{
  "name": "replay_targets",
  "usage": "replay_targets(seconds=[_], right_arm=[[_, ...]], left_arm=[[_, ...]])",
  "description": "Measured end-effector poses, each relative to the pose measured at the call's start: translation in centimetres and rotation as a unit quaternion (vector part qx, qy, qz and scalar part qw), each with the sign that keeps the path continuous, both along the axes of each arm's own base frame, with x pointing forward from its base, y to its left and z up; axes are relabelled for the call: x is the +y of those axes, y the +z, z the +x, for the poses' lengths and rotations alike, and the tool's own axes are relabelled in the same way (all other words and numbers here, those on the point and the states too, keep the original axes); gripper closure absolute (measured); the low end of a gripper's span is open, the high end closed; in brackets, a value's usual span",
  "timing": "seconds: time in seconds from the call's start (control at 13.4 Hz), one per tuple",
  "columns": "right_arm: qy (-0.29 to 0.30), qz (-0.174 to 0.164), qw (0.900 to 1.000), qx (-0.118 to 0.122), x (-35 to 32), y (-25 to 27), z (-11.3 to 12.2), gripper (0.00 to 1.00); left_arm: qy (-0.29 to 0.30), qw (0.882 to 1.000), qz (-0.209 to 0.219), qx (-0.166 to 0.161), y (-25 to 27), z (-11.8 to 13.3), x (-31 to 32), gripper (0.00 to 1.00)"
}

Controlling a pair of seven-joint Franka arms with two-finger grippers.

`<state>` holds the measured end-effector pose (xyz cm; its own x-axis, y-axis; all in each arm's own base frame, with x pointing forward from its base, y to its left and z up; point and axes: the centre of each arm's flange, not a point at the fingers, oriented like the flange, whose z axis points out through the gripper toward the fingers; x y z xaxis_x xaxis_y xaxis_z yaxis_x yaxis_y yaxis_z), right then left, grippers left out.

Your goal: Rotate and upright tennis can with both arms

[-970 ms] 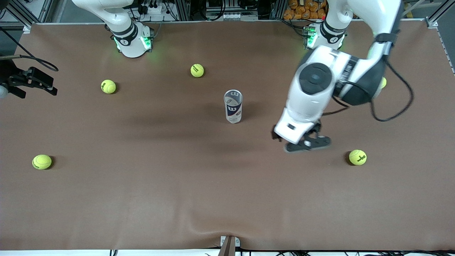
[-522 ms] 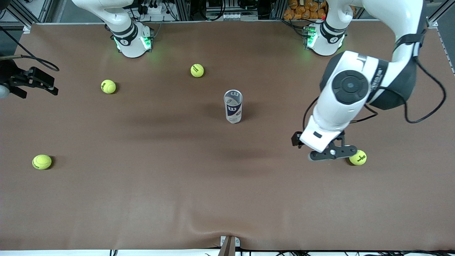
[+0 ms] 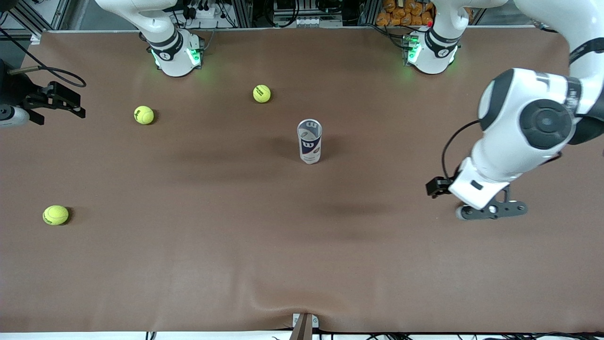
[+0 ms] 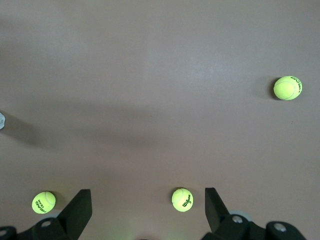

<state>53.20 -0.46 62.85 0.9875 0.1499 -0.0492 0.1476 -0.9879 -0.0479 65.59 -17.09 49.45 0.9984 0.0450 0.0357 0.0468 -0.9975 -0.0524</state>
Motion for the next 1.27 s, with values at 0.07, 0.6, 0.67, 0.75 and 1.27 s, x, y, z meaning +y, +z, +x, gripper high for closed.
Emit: replay_targets(seconds=[0.07, 0.6, 0.67, 0.75, 1.27], right_arm=[[0.000, 0.000, 1.000, 0.000, 0.0, 0.0, 0.0, 0.00], [-0.003, 0.000, 1.000, -0.004, -0.3, 0.0, 0.1, 0.00], [-0.002, 0.000, 1.000, -0.004, -0.3, 0.0, 0.1, 0.00], [-0.002, 0.000, 1.000, -0.005, -0.3, 0.0, 0.2, 0.00], [-0.002, 0.000, 1.000, -0.005, -0.2, 0.0, 0.2, 0.00]], left_arm=[[-0.005, 1.000, -0.001, -0.003, 0.7, -0.2, 0.3, 0.00], [-0.044, 0.999, -0.011, 0.008, 7.1, -2.7, 5.5, 0.00], [-0.044, 0.999, -0.013, 0.007, 8.3, -3.3, 6.1, 0.00], [-0.045, 0.999, -0.012, 0.004, 9.7, -4.1, 6.6, 0.00], [-0.061, 0.998, 0.000, 0.010, 15.6, -10.4, 11.1, 0.00]])
